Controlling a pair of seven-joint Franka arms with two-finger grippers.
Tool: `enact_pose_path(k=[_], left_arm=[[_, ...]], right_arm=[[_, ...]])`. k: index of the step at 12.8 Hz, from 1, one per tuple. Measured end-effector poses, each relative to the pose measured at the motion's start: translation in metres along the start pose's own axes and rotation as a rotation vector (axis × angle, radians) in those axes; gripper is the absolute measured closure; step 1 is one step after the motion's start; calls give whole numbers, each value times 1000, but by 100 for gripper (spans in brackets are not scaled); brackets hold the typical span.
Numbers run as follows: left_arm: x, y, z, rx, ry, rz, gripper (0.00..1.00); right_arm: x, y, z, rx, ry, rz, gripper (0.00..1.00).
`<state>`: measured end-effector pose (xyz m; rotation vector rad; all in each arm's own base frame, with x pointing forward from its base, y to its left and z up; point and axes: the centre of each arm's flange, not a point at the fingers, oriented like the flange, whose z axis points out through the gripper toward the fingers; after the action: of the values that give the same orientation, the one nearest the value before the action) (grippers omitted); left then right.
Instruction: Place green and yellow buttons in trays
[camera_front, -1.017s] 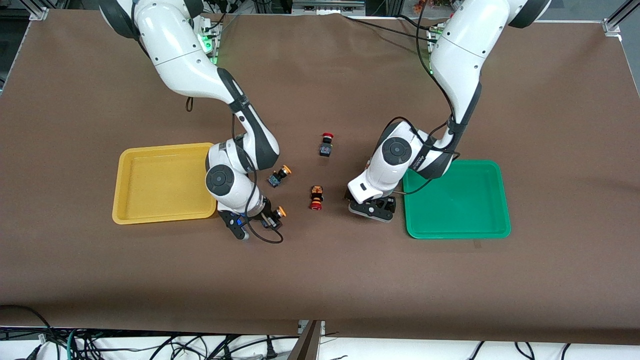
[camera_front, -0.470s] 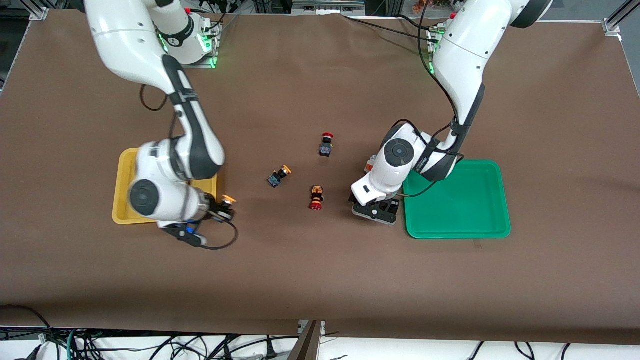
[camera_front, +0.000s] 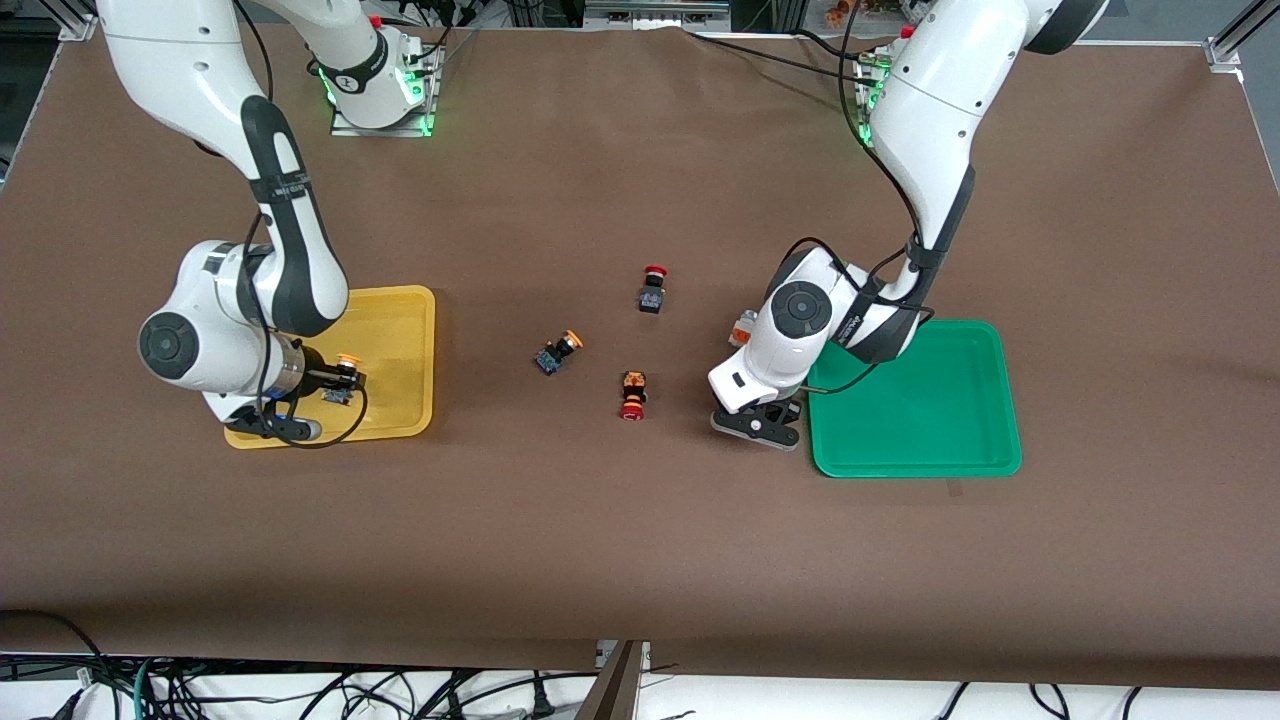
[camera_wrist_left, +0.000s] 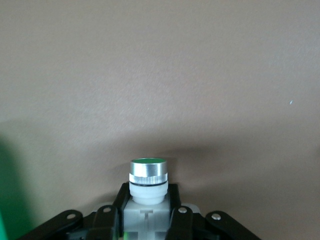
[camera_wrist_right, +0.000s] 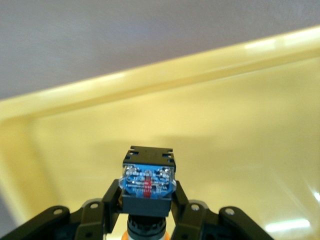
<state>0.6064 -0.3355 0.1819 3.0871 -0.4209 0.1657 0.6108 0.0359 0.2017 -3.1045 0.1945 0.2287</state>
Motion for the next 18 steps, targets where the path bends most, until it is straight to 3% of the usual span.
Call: enact_pose_path(k=[2,5,8,11,14,16,18], left_arm=[[6,-6,-36,29,-55,-9,66],[9,-59,-106,89,-176,-85,66],[0,-144,-95,106,-262,-192,66],[-11,-172,-45,100,-314,-224,66],[-11,-157,-42,91,-325,-207,41],[-9,-141,-72,83,-340,-190,19],[-15,-101,-97,26,-371,-172,1]], right_arm=[[-3,4,17,-12,-6,-1,39],[1,-29,-18,24,-56,85,5],[-5,-131,-58,92,-61,264,1],[-40,-246,-38,143,-82,428,1],[-76,-310,3,119,-70,499,1],[-85,-319,21,97,-80,515,1],[-89,-312,36,78,-91,526,2]])
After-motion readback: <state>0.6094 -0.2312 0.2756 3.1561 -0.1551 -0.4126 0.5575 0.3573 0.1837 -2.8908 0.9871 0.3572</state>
